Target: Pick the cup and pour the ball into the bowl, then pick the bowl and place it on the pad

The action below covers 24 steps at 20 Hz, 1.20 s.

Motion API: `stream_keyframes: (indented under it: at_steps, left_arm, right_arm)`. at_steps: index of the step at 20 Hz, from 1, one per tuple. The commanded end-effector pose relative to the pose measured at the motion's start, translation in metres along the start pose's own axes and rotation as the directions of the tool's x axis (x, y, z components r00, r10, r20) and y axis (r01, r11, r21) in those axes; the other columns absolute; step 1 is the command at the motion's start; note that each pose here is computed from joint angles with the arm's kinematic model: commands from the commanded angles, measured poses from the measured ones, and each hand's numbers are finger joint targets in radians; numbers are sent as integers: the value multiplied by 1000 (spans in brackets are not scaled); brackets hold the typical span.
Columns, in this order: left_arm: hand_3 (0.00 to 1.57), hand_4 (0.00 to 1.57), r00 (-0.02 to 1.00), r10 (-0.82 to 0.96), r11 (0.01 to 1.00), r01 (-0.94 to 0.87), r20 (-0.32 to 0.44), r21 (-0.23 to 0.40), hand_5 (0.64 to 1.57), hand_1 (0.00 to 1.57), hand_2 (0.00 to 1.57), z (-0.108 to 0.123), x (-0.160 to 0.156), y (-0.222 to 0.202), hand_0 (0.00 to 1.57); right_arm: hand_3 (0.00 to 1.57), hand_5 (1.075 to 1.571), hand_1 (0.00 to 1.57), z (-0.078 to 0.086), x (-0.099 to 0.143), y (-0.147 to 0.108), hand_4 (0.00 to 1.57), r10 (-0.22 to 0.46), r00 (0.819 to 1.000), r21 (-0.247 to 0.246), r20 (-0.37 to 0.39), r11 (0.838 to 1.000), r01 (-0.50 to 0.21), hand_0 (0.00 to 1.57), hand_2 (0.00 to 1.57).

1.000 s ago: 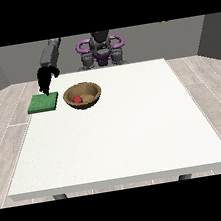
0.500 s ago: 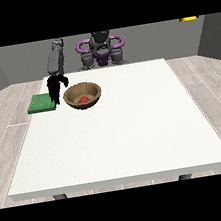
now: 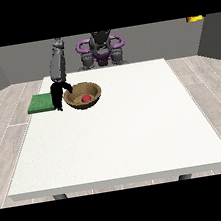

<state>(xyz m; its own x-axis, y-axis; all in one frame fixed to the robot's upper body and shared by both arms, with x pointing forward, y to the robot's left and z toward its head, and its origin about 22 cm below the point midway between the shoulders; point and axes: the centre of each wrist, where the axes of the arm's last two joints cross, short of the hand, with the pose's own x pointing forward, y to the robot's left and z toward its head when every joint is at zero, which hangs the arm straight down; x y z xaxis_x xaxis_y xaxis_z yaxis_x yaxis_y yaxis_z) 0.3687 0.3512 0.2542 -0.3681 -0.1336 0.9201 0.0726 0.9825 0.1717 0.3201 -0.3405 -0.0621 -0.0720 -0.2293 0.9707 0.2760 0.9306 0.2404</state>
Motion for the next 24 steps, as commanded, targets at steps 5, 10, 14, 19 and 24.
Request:
stream_keyframes:
  at_steps: [5, 10, 14, 19, 24]
  left_arm:
    - [0, 1019, 1000, -2, 1000, 2, 24, -15, 1536, 0, 0, 21, -1, 9, 0]
    - [0, 1022, 999, -11, 999, 9, 45, 39, 1537, 0, 0, 20, 15, 39, 0]
    - [0, 1022, 999, 4, 1000, -4, 54, 12, 1543, 0, 0, 22, 32, 36, 0]
    - [0, 1024, 993, -5, 1000, 3, 116, 23, 1537, 0, 0, 22, 49, 49, 0]
    - [0, 1112, 994, 21, 1000, -22, 107, 13, 1519, 0, 0, 22, 44, 48, 0]
  right_arm:
    - [0, 1547, 0, -16, 12, -7, 452, -20, 1000, -25, 20, 999, 21, 0, 0]
    - [0, 1550, 0, -23, 1, 54, 463, 0, 1000, 64, 16, 998, -1, 0, 0]
    - [0, 1556, 0, -16, -9, 35, 498, -16, 1000, -17, 4, 1000, 16, 0, 0]
    - [1545, 1470, 1571, 14, -25, -16, 913, 177, 973, -165, -148, 966, -201, 1571, 1571]
    - [1413, 1525, 1571, 8, -2, -44, 922, 292, 941, -231, -170, 916, -327, 1571, 1571]
